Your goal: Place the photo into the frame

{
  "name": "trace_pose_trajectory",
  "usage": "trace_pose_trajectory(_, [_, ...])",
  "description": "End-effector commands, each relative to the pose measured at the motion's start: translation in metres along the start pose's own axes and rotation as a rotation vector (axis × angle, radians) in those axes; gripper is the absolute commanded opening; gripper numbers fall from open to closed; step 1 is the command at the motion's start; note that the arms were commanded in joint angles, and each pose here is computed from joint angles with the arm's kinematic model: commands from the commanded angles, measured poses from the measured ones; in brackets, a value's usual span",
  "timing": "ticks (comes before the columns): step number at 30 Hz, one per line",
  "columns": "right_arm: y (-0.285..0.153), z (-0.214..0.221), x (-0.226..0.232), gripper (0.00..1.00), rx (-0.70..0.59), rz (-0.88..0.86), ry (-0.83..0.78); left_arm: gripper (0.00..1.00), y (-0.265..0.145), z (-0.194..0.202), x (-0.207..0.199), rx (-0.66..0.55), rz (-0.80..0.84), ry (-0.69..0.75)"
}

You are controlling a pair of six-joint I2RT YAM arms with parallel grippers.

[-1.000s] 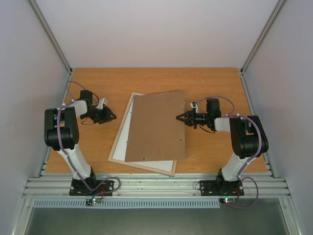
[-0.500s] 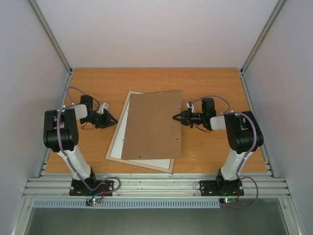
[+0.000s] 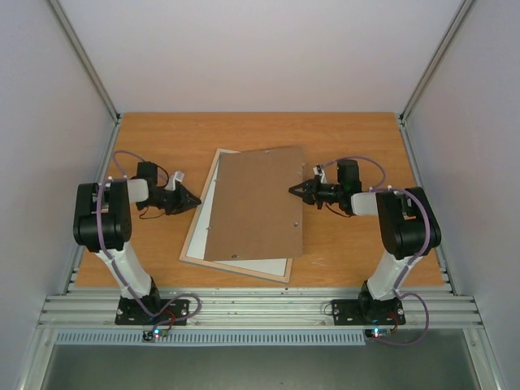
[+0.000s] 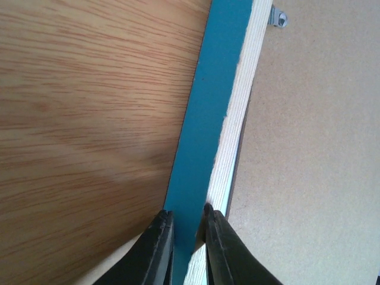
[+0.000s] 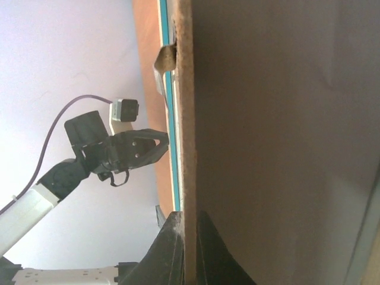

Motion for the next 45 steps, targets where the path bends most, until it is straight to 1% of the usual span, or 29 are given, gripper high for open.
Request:
trace_pose_trajectory(1, [-0.006,0.019,-0.009,0.01,0.016,0.115,0.183,0.15,0.011,0.010,0.009,0.026,-0.034,-0.057])
trace_pose_trajectory(4, [-0.007,0.021,-0.007,0.01,0.022,0.104,0.220,0.14,0.011,0.009,0.011,0.017,-0.055,-0.060])
trace_pose_trajectory(8, [-0.012,0.011,0.002,0.01,-0.010,0.088,0.198,0.12,0.010,0.008,0.012,0.021,-0.075,-0.060])
trace_pose_trajectory(13, [-0.026,0.016,0.004,0.01,-0.029,0.087,0.206,0.12,0.007,0.008,0.013,0.006,-0.079,-0.058])
trace_pose_trajectory(18, [-0.036,0.020,0.019,0.01,-0.051,0.103,0.168,0.14,0.005,0.009,0.013,0.003,-0.081,-0.060])
trace_pose_trajectory(22, [-0.029,0.018,0.007,0.01,-0.080,0.167,0.043,0.14,0.008,0.009,0.011,0.015,-0.085,-0.048])
trace_pose_trajectory(26, [-0.018,0.015,-0.015,0.01,-0.080,0.180,0.057,0.14,0.010,0.012,0.006,0.027,-0.057,-0.036])
trace_pose_trajectory(32, [-0.014,-0.013,-0.024,0.01,-0.122,0.160,0.040,0.17,0.023,0.027,-0.012,0.087,0.001,0.001])
trace_pose_trajectory(33, [-0.014,-0.020,-0.024,0.01,-0.123,0.149,0.029,0.17,0.033,0.036,-0.019,0.120,0.007,0.030])
trace_pose_trajectory(35, [-0.015,-0.030,-0.026,0.01,-0.120,0.143,0.029,0.17,0.041,0.043,-0.022,0.144,0.025,0.049])
trace_pose_trajectory(41, [-0.021,-0.048,-0.028,0.01,-0.112,0.121,0.024,0.20,0.056,0.047,-0.018,0.186,0.074,-0.002])
trace_pose_trajectory(45, [-0.026,-0.038,-0.027,0.01,-0.105,0.086,0.074,0.22,0.061,0.046,-0.014,0.196,0.096,-0.033])
Point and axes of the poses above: each gripper's point midway between its finger pads, its own y axis out along the fingers, its own x axis along the line the jaws close on, z = x × y, the point moved 9 cm from there along -y, back along the fingers, and after that the axes turned 13 degrees about -y, right-handed, at the moved point
